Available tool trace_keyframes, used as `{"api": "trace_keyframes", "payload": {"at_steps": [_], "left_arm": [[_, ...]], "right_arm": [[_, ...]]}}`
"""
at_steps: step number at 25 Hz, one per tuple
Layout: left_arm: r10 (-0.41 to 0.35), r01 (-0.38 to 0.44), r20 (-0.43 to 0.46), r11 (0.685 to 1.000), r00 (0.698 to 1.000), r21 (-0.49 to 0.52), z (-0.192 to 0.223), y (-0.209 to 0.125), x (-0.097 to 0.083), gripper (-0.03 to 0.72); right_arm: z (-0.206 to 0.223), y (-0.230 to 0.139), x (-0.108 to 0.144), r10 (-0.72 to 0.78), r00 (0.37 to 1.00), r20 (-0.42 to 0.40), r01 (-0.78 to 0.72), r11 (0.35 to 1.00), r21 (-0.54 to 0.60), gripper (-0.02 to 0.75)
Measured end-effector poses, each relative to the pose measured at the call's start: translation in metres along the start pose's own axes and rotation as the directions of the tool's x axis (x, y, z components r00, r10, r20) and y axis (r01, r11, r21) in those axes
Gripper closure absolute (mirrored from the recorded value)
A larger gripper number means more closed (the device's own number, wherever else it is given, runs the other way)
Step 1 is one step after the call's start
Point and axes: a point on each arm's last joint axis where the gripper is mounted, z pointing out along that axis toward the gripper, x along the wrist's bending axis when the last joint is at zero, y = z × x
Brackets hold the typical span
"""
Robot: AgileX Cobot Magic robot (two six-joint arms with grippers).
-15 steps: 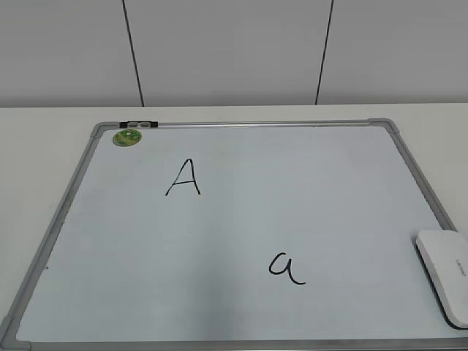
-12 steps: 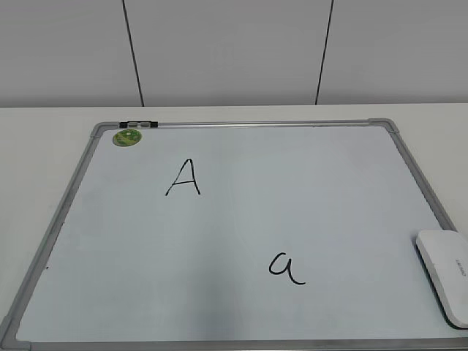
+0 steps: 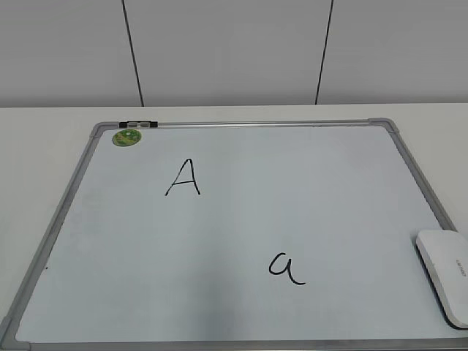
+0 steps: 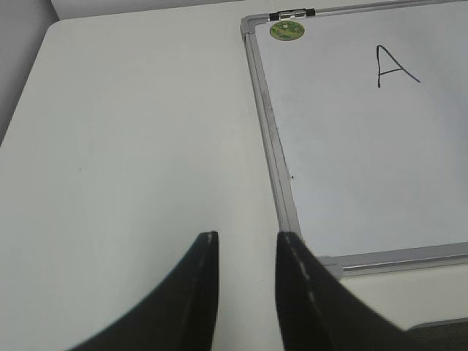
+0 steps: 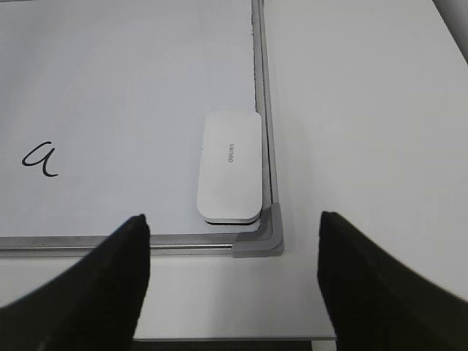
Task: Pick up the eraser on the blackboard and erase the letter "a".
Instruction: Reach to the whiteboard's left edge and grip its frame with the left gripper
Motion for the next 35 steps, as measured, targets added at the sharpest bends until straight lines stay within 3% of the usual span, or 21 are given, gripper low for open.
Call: {"api": "trace_keyframes", "payload": {"at_steps": [6,14,19,26,35], "left_arm": [[0.0,0.0,0.0,1.0,1.0,0.023,0.003,0.003,0.0,0.495],[-0.014,0.01,0.016,0.978,1.0,0.208,0.046,0.056,-0.001,0.475],[-0.037,0.023,0.028,0.921,0.999,0.388,0.096,0.088,-0.002,0.449],[-0.085,0.048,0.047,0.85,0.995,0.524,0.167,0.134,-0.006,0.445],[-0.165,0.093,0.044,0.731,0.985,0.676,0.252,0.144,-0.012,0.445]], "right_arm": [[0.0,0.0,0.0,0.0,1.0,0.0,0.0,1.0,0.0,0.205],[0.0,0.0,0.0,0.0,1.0,0.0,0.0,1.0,0.0,0.206],[0.0,0.0,0.0,0.0,1.0,0.0,0.0,1.0,0.0,0.205],[0.0,0.0,0.0,0.0,1.0,0.0,0.0,1.0,0.0,0.205],[0.0,0.0,0.0,0.0,1.0,0.0,0.0,1.0,0.0,0.205]]}}
